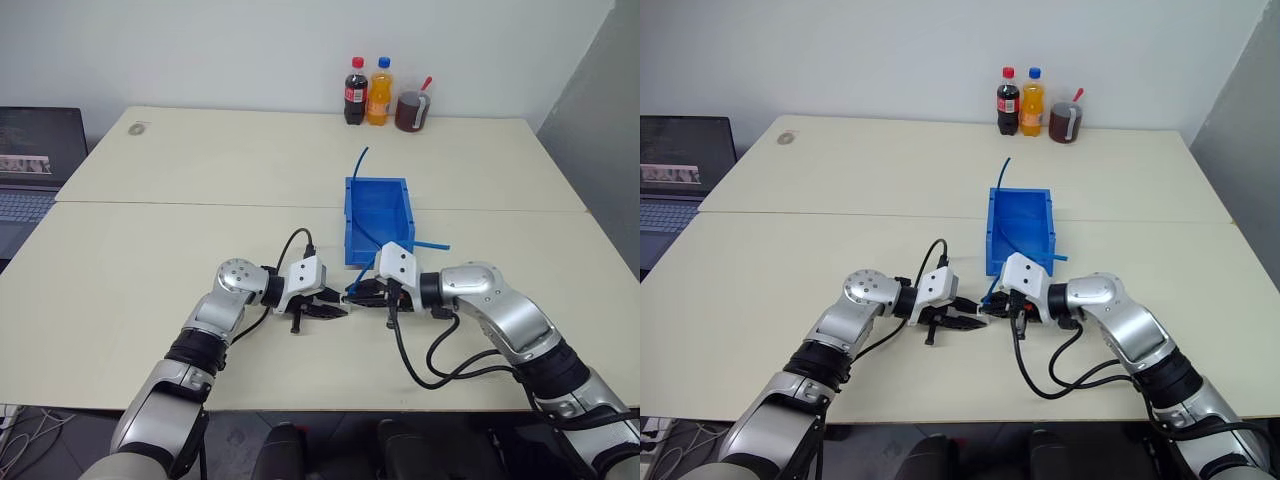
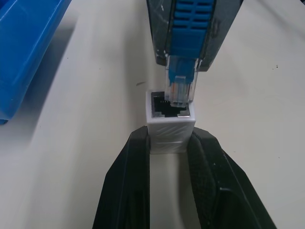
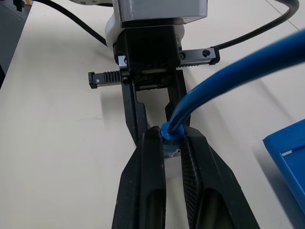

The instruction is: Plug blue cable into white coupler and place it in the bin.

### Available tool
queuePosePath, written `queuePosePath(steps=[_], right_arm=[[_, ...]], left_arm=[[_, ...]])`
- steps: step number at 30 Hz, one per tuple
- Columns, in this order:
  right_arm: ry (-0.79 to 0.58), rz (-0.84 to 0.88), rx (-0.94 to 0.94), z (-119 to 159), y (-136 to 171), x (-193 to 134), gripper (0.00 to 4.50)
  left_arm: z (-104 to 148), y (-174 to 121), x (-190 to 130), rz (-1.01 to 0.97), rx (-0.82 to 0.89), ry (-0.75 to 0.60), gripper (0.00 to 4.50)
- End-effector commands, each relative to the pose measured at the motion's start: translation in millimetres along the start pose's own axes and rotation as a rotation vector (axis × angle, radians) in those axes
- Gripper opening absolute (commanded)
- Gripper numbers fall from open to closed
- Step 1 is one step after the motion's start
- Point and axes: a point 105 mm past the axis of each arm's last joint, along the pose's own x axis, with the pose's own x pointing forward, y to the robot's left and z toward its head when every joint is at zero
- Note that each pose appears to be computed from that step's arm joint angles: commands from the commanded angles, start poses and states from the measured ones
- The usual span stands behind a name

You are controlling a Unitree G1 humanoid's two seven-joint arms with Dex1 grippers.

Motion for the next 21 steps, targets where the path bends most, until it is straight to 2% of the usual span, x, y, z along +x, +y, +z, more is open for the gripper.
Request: queuePosePath(steps=[1, 11, 21], right_arm=[[0.035, 0.012, -0.031, -9, 0, 0, 0.18], [0.086, 0.117, -0.106, -19, 12, 5, 0.18], [0.148, 0.182, -0.072, -25, 2, 12, 0.18]], left_arm=[[12, -2, 5, -0.018, 0.034, -0.016, 0.77], [15, -2, 5, -0.026, 0.036, -0.017, 0.77], [17, -1, 3, -0.028, 0.053, -0.008, 0.77]])
